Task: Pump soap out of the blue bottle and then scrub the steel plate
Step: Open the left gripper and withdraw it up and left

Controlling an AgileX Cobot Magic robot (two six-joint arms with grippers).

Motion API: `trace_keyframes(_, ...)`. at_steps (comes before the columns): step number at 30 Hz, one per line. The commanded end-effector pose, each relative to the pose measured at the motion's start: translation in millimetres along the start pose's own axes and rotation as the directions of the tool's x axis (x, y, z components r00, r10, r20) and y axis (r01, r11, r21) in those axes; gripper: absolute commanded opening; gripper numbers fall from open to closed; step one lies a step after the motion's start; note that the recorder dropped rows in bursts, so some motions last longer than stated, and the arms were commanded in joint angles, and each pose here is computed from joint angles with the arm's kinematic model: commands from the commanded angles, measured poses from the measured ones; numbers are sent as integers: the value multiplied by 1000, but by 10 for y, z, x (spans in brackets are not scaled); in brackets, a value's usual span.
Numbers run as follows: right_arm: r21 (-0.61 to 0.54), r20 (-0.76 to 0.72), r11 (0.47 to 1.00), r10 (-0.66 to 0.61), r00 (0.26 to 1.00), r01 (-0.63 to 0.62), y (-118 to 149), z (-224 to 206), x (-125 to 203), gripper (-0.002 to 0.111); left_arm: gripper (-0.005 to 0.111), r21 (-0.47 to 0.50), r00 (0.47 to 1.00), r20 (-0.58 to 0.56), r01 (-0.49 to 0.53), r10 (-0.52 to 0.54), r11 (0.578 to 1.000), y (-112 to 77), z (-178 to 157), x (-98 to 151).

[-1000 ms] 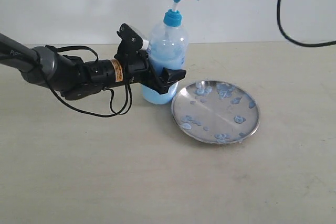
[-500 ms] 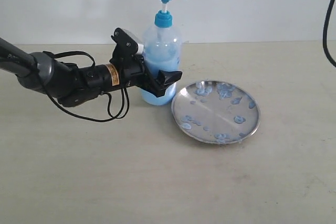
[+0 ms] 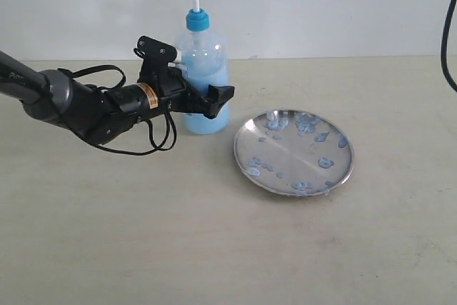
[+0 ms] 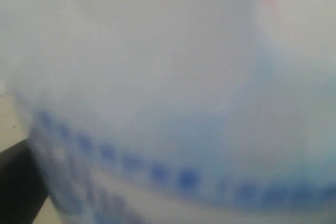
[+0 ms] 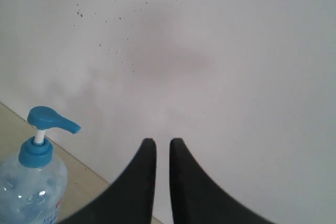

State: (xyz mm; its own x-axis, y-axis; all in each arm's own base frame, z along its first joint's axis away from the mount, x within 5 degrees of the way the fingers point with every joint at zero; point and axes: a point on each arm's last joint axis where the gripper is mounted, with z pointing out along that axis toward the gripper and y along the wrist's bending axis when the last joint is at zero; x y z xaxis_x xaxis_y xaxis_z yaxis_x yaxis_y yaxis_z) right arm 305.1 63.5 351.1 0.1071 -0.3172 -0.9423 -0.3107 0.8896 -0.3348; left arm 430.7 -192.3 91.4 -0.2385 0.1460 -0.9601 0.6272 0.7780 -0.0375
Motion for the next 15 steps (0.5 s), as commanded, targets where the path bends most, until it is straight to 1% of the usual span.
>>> trace_keyframes(1, 5, 4, 1000, -7, 1000, 7, -10, -23, -5, 0, 109, -34, 999, 48, -18, 19, 999, 23, -119, -392)
trace_keyframes(3, 7, 1, 1000, 0, 1000, 0, -11, -23, -3, 0, 109, -55, 999, 43, -29, 32, 998, 29, -184, -551)
trace_keyframes(6, 8, -8, 1000, 2, 1000, -2, -13, -23, 5, 0, 109, -101, 999, -1, -46, 46, 994, 48, -305, -771)
trace_keyframes(9, 12, -31, 1000, 2, 1000, -2, -16, -23, 26, 0, 109, -141, 994, -66, -96, 87, 985, 56, -454, -977)
trace_keyframes(11, 19, -47, 1000, 14, 999, -13, -22, -24, 41, 0, 109, -158, 991, -77, -119, 108, 980, 53, -541, -1106)
trace_keyframes(15, 39, -44, 998, 53, 998, -52, -43, -61, 6, 0, 108, -172, 991, -15, -132, 132, 976, 1, -717, -1419)
